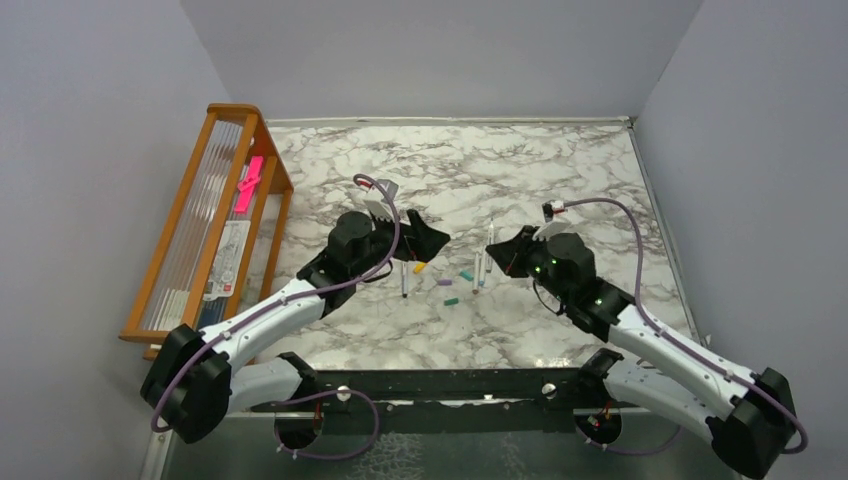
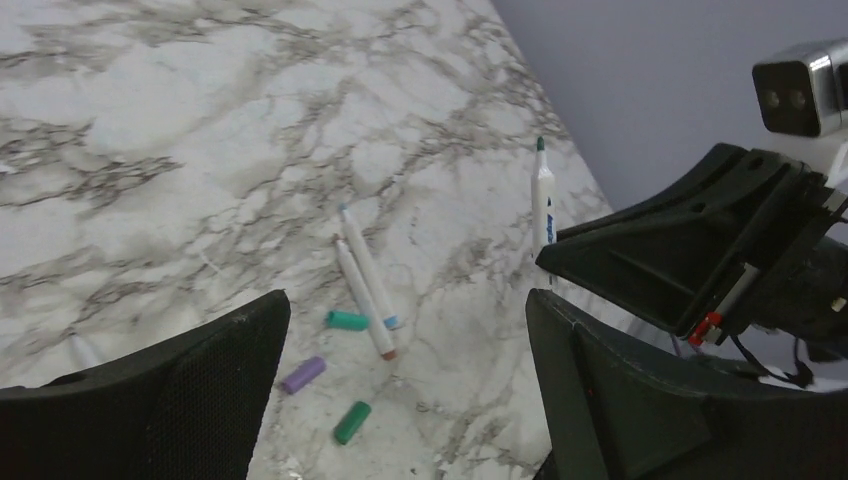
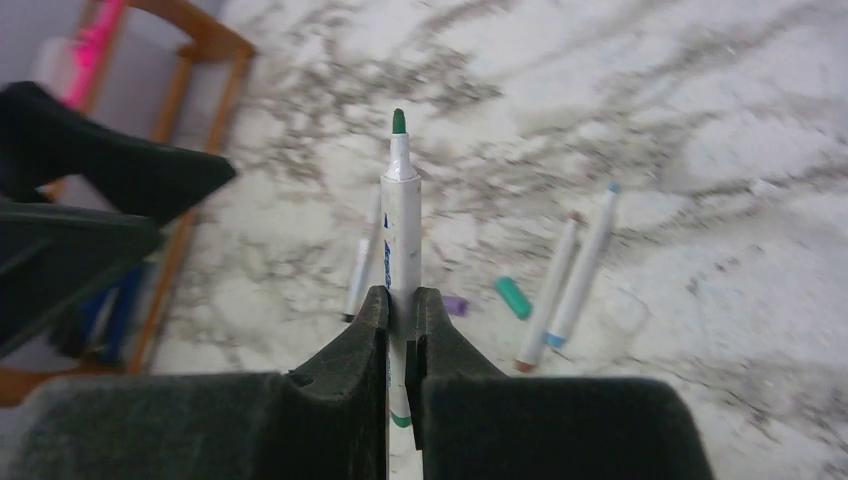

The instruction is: Insert the pens into the pen caps

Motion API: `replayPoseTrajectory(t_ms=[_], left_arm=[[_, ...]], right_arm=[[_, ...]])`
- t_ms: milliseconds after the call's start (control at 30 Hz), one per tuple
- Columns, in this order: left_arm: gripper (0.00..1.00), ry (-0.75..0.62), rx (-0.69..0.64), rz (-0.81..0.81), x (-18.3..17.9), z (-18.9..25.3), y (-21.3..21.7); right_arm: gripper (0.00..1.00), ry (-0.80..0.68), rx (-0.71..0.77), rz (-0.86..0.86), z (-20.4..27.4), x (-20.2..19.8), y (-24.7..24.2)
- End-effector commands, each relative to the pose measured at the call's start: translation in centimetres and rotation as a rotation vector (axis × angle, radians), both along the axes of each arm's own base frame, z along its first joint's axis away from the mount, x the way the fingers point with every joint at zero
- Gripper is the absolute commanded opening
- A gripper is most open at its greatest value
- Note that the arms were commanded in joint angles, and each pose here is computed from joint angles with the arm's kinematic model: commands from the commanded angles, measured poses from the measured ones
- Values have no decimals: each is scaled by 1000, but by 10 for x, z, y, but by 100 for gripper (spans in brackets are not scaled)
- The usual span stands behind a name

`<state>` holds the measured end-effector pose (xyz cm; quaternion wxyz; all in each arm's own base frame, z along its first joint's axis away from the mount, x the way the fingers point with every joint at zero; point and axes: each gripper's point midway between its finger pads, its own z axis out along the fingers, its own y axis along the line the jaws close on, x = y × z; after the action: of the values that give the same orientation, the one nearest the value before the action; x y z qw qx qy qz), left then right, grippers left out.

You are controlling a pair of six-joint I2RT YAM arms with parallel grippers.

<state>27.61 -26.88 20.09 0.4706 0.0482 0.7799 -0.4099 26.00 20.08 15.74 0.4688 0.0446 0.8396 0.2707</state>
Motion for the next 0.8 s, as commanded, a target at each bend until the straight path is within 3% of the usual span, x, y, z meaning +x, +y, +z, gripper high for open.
replayPoseTrajectory(t_ms=[0,200,433,667,767], left_arm=[[91,-100,-149,-267,-38,37,-38],[91,-205,-181,-449,-71,57,-63],[90,-284,-221,-485,-89,78,-73],[64,-291,-249,-472,-89,89,-75],[61,-302,-258,-453,-87,94,-73]], right_arm=[[1,-289,237,250,81,-22,35],[1,-381,380,379,131,-45,48],[1,-430,471,409,154,-57,48],[1,-413,477,443,150,-62,51],[1,-409,462,456,146,-64,52]])
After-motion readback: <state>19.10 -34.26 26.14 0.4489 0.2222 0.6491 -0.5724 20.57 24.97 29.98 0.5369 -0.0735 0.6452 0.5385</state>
